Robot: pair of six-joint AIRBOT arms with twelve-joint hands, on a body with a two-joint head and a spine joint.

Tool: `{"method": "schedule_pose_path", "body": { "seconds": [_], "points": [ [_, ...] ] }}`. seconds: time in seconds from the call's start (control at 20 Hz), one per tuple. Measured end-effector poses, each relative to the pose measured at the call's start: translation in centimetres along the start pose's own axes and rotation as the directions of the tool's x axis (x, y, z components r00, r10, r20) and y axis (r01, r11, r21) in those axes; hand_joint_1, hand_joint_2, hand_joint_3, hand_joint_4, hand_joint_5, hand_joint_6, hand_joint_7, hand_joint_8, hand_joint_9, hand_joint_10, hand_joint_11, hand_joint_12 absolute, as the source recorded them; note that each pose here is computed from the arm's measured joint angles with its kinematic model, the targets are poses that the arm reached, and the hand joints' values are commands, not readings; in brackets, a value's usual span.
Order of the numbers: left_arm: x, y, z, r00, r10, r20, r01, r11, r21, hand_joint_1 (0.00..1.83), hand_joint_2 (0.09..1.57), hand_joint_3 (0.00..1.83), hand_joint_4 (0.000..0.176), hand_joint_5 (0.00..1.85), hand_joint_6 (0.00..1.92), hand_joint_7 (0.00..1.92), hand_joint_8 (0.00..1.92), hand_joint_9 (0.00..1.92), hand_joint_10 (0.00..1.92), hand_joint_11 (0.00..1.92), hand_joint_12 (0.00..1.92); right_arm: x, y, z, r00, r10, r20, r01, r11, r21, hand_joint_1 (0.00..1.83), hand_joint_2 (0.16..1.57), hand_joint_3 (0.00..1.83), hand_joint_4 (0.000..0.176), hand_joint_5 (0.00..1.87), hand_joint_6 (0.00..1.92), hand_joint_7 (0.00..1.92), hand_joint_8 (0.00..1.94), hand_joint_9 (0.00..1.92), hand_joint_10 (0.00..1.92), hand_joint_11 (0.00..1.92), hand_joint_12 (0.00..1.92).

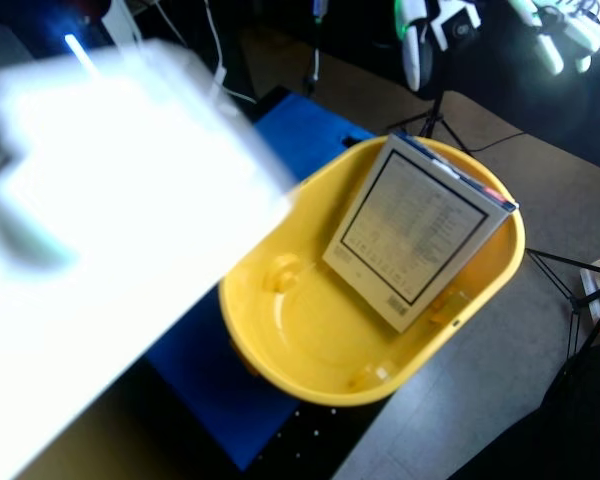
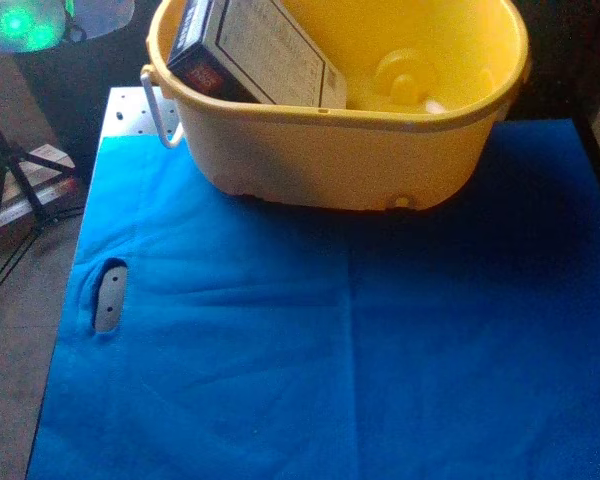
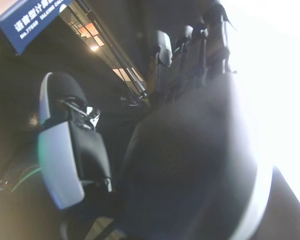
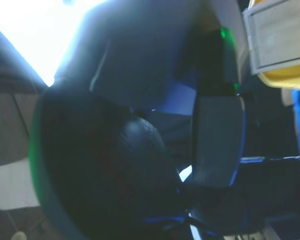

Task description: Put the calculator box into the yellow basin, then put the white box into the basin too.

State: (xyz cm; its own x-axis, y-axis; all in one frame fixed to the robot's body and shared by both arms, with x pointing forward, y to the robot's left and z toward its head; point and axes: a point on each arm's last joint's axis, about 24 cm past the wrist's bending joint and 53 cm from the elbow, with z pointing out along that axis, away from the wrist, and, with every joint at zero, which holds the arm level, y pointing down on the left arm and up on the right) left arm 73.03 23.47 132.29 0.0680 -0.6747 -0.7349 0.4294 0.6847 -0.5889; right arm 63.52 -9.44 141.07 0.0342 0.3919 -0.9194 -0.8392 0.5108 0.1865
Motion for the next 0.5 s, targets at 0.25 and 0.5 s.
{"method": "schedule_pose_path", "body": {
  "seconds": [0.25, 0.5],
  "points": [
    [0.1, -0.2, 0.0, 1.0, 0.002, -0.002, -0.002, 1.0, 0.005, 0.57, 1.04, 0.0, 0.0, 0.19, 0.0, 0.0, 0.0, 0.0, 0.0, 0.0, 0.0, 2.0, -0.6, 0.8, 0.997, 0.075, 0.004, -0.075, 0.997, -0.009, 1.22, 1.2, 0.0, 0.0, 0.82, 1.07, 0.85, 1.43, 0.89, 1.67, 0.98, 1.92],
    [0.2, -0.4, 0.0, 1.0, 0.002, -0.003, -0.002, 1.0, 0.01, 0.55, 1.08, 0.01, 0.0, 0.16, 0.0, 0.0, 0.0, 0.0, 0.0, 0.0, 0.0, 4.5, 0.1, 2.6, 0.985, 0.171, -0.004, -0.171, 0.983, -0.068, 1.15, 1.16, 0.0, 0.0, 0.87, 1.11, 0.75, 0.91, 0.52, 1.27, 0.24, 1.91]
  ]
}}
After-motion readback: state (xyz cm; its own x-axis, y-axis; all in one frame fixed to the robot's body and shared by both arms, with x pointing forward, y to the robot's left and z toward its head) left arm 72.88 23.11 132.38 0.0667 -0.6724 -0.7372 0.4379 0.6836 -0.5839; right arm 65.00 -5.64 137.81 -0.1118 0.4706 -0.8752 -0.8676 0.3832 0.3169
